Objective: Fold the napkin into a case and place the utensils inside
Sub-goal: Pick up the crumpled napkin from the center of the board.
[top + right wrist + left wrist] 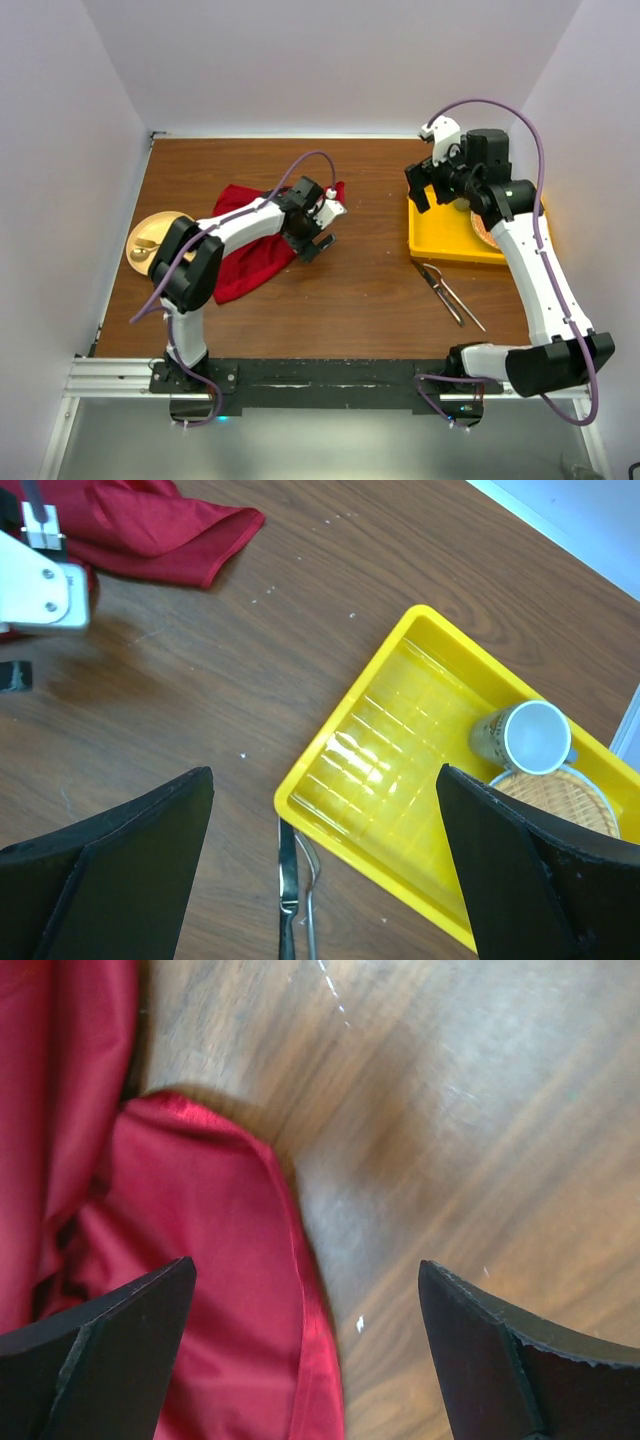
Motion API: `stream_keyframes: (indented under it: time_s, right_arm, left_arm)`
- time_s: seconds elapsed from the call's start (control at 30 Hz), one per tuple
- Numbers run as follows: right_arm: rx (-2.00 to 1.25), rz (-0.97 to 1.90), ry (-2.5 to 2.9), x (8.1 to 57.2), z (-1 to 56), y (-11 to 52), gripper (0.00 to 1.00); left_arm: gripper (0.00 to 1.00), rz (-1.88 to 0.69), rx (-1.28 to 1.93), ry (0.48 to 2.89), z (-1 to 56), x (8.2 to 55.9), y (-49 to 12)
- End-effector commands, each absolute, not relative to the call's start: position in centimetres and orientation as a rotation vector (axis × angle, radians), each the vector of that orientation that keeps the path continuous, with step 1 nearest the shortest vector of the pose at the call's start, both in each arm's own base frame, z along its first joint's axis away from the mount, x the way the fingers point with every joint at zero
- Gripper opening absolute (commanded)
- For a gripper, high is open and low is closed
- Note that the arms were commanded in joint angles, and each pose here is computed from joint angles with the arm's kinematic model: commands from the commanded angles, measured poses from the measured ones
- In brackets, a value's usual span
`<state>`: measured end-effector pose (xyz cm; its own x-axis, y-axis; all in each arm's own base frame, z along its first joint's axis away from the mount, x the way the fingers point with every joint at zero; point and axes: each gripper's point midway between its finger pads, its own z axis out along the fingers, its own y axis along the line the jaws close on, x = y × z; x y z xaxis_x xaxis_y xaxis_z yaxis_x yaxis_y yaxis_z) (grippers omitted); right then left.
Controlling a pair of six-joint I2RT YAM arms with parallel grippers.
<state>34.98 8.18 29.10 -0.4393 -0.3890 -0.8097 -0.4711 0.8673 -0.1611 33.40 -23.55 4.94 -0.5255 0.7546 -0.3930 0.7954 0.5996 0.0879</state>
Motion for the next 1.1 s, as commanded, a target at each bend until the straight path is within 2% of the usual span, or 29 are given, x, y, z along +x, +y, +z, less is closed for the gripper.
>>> stream_keyframes:
  time_s: [0.0,0.1,0.2,0.23,0.3,0.33,0.4,0.43,0.47,0.7,0.8,0.87,0.9,1.0,1.07]
  right_arm:
    - [-0.574,0.056,2.046,35.0,30.2,7.0,0.98]
    - [-0.564,0.044,2.044,35.2,30.4,6.7,0.98]
    - [-0.562,0.051,2.041,35.4,30.5,6.8,0.98]
    - [-0.560,0.053,2.042,35.4,30.5,6.8,0.98]
    - [-0.559,0.055,2.042,35.6,30.6,6.9,0.98]
    - [-0.560,0.058,2.043,35.7,30.5,6.9,0.98]
    - [-0.564,0.064,2.051,35.8,30.3,7.0,0.98]
    - [-0.563,0.066,2.051,35.9,30.3,7.0,0.98]
    - [-0.568,0.071,2.057,35.8,30.2,7.1,0.98]
    - [-0.590,0.117,2.078,36.1,29.7,7.8,0.98]
    - [-0.629,0.149,2.100,36.3,29.1,8.4,0.98]
    - [-0.663,0.184,2.136,36.3,28.0,8.9,0.98]
    - [-0.681,0.194,2.137,36.4,28.0,9.0,0.98]
    - [-0.731,0.235,2.172,36.3,27.1,9.6,0.98]
    - [-0.767,0.267,2.209,36.0,26.0,9.9,0.98]
  left_arm:
    - [0.98,-0.176,1.169,2.414,5.5,35.4,-25.1]
    - [0.95,-0.155,1.173,2.424,4.2,35.6,-24.9]
    - [0.81,-0.141,1.183,2.451,2.9,35.4,-24.7]
    - [0.69,-0.146,1.191,2.460,2.6,35.2,-24.7]
    - [0.54,-0.184,1.207,2.458,2.4,34.9,-25.0]
    - [0.39,-0.208,1.219,2.457,2.6,34.7,-25.3]
    - [0.22,-0.318,1.279,2.423,3.4,33.8,-26.4]
    - [0.02,-0.363,1.305,2.403,4.4,33.2,-26.8]
    - [0.00,-0.407,1.327,2.386,5.0,32.7,-27.2]
    - [0.00,-0.826,1.716,2.050,11.1,21.8,-31.7]
    - [0.00,-1.001,1.786,1.939,13.9,17.6,-32.6]
    - [0.10,-1.059,1.784,1.926,15.1,16.7,-32.8]
    - [0.28,-1.069,1.764,1.930,15.9,16.8,-32.7]
    - [0.56,-1.100,1.661,1.914,18.8,18.7,-31.8]
    - [0.63,-1.082,1.506,1.932,20.5,22.4,-30.0]
